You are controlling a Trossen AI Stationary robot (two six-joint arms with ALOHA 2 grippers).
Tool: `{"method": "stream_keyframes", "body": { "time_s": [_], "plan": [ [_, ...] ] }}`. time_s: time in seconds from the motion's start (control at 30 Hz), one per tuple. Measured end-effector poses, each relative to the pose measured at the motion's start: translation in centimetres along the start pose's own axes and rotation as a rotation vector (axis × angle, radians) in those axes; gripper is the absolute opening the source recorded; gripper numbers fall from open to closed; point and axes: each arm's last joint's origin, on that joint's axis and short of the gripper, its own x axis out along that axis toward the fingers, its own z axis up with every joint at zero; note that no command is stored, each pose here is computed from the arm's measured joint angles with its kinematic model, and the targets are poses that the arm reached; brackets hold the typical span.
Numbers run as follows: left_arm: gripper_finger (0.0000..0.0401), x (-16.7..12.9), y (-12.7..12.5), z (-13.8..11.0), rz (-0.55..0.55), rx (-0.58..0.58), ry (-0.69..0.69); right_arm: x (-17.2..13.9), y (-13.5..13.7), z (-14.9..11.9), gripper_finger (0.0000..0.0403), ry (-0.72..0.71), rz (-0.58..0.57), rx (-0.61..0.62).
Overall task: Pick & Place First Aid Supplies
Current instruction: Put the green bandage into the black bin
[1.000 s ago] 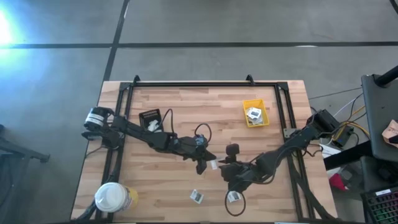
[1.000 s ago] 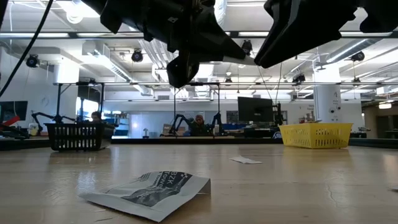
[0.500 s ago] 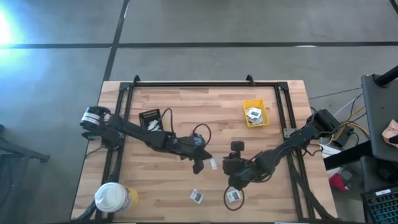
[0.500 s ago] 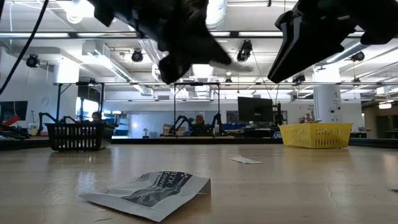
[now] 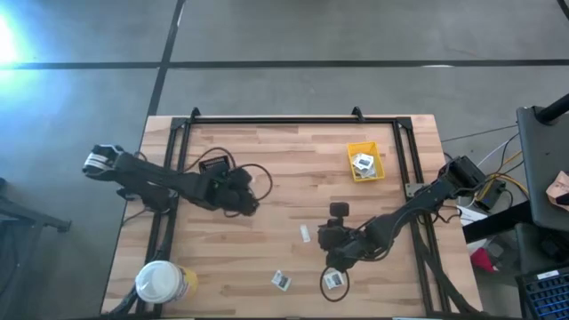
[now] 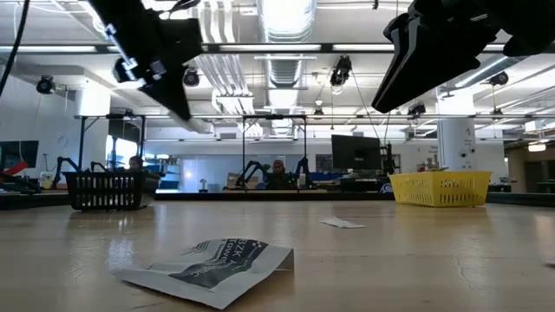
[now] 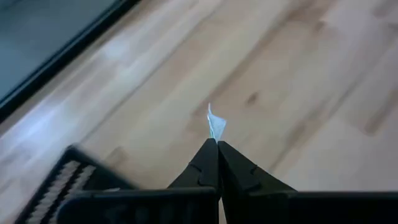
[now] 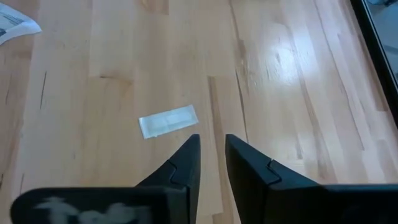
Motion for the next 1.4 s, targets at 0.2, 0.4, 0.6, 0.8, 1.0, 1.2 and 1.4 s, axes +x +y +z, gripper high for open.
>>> {"method": "stream_keyframes", "body": {
  "time_s": [0.2, 0.4, 0.6, 0.8, 1.0, 1.2, 1.4],
  "plan": [
    [0.0000, 0.2, 2.2, -2.3, 0.063, -0.073, 0.011, 0.0, 0.0, 0.0, 0.0063, -0.003, 0.001, 0.002],
    [0.0000, 1.6, 3.6, -5.2, 0.128, -0.135, 0.053, 0.0, 0.1, 0.3, 0.0069, -0.027, 0.011, 0.021],
    [0.0000, 2.8, 4.7, -7.5, 0.198, -0.161, 0.073, 0.0, 0.2, 0.5, 0.0073, -0.041, 0.017, 0.033],
    [0.0000, 3.4, 5.4, -8.7, 0.245, -0.172, 0.076, 0.0, 0.2, 0.5, 0.0063, -0.043, 0.018, 0.035],
    [0.0000, 3.8, 6.0, -9.7, 0.280, -0.167, 0.080, 0.0, 0.4, 0.8, 0.0061, -0.062, 0.070, 0.057],
    [0.0002, 4.1, 6.4, -10.3, 0.296, -0.184, 0.084, -0.1, 0.7, 1.3, 0.0089, -0.086, 0.138, 0.072],
    [0.0053, 4.1, 6.4, -10.3, 0.296, -0.173, 0.085, -0.1, 0.7, 1.3, 0.0119, -0.088, 0.139, 0.074]
  ]
}}
